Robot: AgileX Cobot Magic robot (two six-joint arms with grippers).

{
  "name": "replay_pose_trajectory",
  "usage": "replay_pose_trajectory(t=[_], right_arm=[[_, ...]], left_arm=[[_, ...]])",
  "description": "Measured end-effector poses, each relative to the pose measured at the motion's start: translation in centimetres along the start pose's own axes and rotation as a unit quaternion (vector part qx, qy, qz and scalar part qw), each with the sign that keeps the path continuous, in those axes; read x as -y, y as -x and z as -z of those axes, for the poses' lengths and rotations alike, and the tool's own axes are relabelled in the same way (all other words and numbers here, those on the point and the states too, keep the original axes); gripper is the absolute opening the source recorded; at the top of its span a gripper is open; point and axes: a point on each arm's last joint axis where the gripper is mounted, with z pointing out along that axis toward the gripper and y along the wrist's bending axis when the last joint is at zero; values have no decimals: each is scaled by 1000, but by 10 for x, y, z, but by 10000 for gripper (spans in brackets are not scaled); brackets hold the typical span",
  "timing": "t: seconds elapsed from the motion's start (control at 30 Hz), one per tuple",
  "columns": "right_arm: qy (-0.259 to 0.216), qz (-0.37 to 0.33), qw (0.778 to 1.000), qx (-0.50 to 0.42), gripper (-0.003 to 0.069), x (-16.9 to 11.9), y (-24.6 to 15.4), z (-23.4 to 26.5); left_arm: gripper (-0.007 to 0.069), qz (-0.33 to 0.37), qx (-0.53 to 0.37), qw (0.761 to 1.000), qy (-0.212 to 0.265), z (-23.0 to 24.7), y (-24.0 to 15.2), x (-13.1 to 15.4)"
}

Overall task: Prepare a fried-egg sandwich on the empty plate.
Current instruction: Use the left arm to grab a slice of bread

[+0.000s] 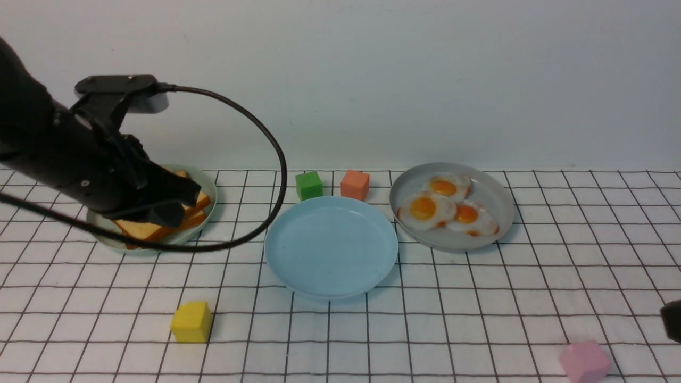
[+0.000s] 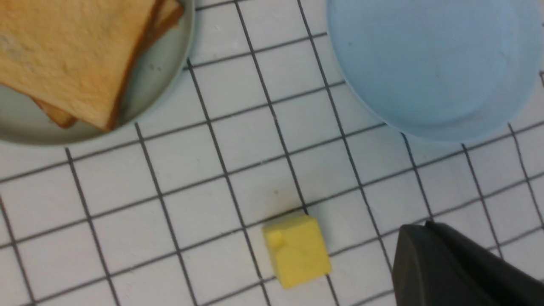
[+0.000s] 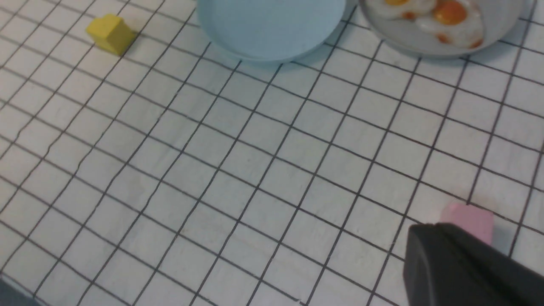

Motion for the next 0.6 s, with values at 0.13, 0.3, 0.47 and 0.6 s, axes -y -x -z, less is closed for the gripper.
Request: replay_pose_trajectory(t=[0.13, 0.3, 0.47, 0.6], right_arm=[[20, 33, 999, -25, -8, -7, 3, -12], [19, 57, 998, -27, -6, -7, 3, -12], [19, 57, 998, -28, -3, -7, 3, -12], [19, 58, 998, -27, -1, -7, 3, -12]], left_arm=[[-13, -20, -25, 998, 54, -37, 25, -19], [48, -23, -53, 994, 96, -84, 50, -45], [218, -38, -73, 991, 108, -106, 63, -62], [336, -76, -84, 988, 104, -116, 62, -64]])
